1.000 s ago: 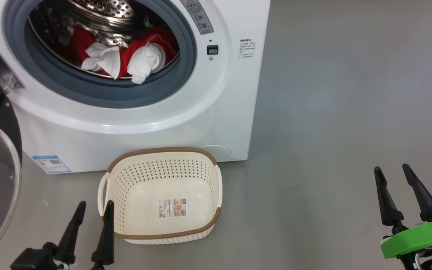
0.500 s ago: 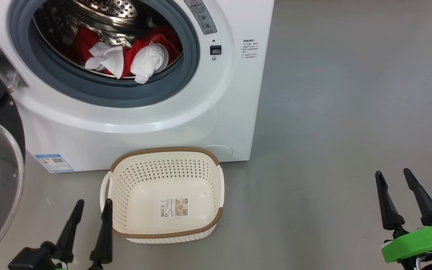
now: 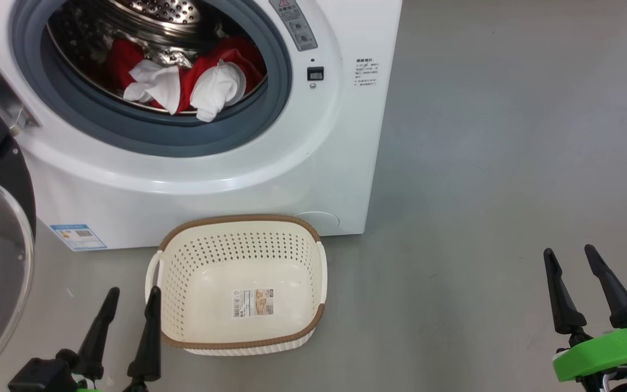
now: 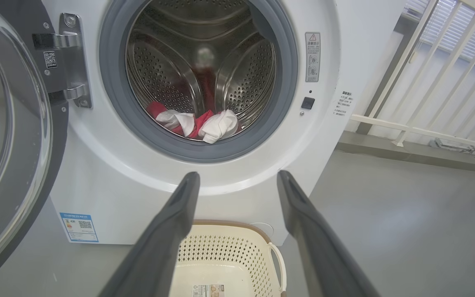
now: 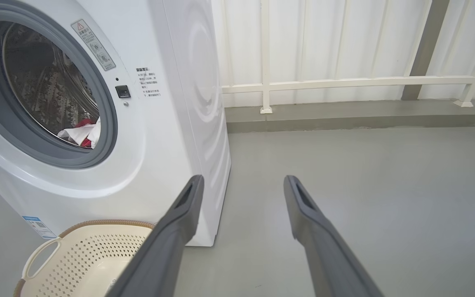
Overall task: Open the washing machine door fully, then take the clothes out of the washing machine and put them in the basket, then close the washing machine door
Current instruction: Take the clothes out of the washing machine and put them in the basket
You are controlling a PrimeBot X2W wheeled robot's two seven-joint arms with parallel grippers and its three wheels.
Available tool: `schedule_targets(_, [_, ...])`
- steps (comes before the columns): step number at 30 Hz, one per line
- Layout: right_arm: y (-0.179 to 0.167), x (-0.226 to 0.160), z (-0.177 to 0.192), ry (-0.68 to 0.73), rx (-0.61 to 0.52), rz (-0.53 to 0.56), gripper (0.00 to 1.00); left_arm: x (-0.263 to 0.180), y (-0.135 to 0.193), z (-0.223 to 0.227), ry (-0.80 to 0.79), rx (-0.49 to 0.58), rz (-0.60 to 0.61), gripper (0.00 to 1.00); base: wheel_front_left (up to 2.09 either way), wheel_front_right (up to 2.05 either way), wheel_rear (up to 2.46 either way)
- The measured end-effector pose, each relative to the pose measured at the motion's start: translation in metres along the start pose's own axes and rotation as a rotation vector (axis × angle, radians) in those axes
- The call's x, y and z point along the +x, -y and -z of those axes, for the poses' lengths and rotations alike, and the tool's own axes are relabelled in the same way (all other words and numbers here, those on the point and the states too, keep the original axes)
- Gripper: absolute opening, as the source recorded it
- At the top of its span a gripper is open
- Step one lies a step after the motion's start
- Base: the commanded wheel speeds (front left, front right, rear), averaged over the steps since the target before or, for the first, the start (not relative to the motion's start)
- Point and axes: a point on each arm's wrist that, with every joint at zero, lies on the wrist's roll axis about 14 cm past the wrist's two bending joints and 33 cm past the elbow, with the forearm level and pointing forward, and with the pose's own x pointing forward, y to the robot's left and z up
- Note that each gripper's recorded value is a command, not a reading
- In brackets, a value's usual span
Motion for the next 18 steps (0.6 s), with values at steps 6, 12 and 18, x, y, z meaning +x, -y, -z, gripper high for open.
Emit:
schedule_targets(6, [-0.001,0.001,0.003,-0.009,0.005,0.001,1.0,0.001,-0.003,0.001,-0.004,0.008,-0.001,1.0,0.95,-0.95,0.0])
schedule_targets(12, [-0.001,0.002,0.007,-0.019,0.005,0.0,1.0,0.002,-0.004,0.003,-0.01,0.008,-0.005,1.0,0.94,-0.94,0.0])
schedule_targets(18, [-0.004,0.003,0.011,-0.029,0.006,-0.007,1.0,0.008,-0.005,-0.002,0.006,0.013,-0.004,1.0,0.88,-0.88,0.0])
